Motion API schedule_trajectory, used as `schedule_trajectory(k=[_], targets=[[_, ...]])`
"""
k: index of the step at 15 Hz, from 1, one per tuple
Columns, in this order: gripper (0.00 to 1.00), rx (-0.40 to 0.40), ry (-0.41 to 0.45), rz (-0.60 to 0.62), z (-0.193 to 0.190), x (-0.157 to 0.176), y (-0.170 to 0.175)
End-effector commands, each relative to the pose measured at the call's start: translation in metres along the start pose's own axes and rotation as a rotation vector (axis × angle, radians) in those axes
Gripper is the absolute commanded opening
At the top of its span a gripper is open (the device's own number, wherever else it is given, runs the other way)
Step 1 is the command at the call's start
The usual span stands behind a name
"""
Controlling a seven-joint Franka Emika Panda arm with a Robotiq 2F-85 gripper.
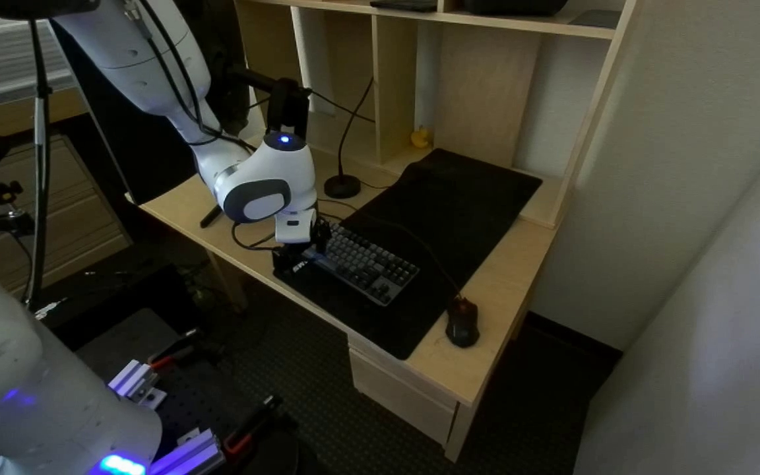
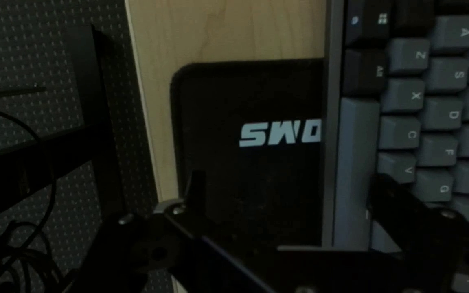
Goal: Press on the keyboard then slightly move the mouse to the right
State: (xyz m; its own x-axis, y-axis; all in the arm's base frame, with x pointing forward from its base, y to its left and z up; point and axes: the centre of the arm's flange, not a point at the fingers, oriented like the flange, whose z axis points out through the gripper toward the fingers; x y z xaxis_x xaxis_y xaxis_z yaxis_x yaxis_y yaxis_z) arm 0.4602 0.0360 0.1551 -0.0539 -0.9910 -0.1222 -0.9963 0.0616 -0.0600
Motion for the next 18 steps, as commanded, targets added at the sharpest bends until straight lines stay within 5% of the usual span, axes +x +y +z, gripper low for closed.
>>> schedule_trajectory(k=[1, 6, 11, 13, 14, 18], targets=[[1.00, -0.032, -0.003, 0.036, 0.028, 0.014, 0.012], [1.00, -0.159, 0.078, 0.023, -0.068, 0.018, 0.075], [1.00, -0.130, 0.071, 0.147, -0.130, 0.052, 0.109], [1.00, -0.071, 0.007, 0.249, -0.155, 0.074, 0.103], [1.00, -0.106, 0.054, 0.191, -0.119, 0.056, 0.073], [1.00, -0.064, 0.023, 0.267, -0.138, 0.071, 0.062]])
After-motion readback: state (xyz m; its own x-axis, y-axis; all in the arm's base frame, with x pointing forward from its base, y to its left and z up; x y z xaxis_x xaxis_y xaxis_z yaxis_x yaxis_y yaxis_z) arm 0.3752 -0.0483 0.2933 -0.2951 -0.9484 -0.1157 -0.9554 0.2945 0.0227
